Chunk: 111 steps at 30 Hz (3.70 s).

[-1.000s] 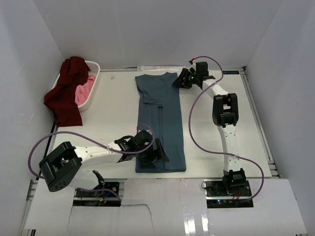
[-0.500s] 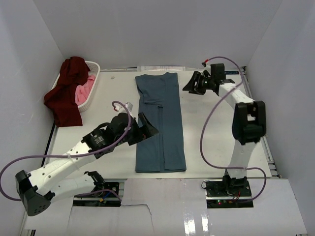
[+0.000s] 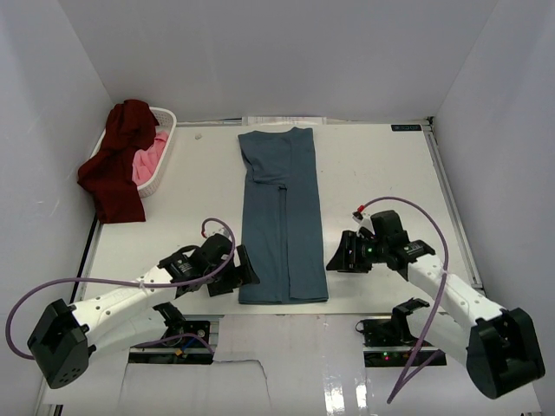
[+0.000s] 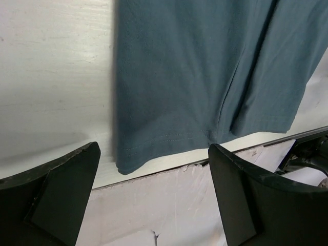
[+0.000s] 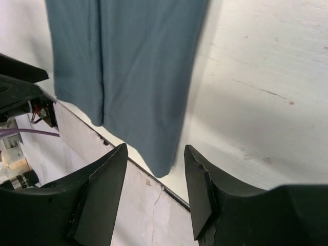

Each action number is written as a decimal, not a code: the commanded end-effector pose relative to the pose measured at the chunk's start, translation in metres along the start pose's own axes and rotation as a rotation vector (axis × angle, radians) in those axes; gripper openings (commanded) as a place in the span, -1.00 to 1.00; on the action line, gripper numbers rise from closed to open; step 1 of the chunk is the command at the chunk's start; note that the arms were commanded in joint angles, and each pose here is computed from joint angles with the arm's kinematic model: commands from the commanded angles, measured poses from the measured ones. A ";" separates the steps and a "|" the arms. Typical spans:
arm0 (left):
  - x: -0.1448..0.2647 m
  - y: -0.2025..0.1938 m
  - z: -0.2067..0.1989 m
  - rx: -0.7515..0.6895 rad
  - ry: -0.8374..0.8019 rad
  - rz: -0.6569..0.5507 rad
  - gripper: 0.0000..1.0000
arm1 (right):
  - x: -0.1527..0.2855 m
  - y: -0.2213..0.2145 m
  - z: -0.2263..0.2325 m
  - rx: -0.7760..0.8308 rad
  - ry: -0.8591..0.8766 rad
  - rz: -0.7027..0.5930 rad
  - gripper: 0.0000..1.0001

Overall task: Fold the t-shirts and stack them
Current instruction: Rotate the tshirt 90 degrees, then grab the bottom of the folded rectangular tshirt with both arms

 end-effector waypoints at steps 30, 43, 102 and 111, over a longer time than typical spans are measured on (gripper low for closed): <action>-0.018 -0.035 0.037 0.082 -0.015 0.093 0.92 | -0.031 -0.068 -0.023 -0.133 -0.002 0.140 -0.19; -0.018 -0.046 0.048 0.083 -0.034 0.112 0.78 | -0.031 -0.073 -0.022 -0.111 -0.008 0.122 -0.77; -0.018 -0.047 0.065 0.202 0.117 0.035 -0.22 | -0.026 -0.073 -0.020 -0.059 -0.089 0.134 -0.81; -0.021 -0.046 0.063 0.179 0.131 0.045 -0.61 | -0.027 -0.074 -0.021 -0.052 -0.086 0.141 -0.81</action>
Point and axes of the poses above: each gripper's point midway between its finger pads, its own x axis back along the fingers, its own z axis along the line the jaws close on, y = z × x, the point moved 9 cm from there along x, back along the fingers, and after that the axes turned 3 degrees about -x, right-handed, at the moved point
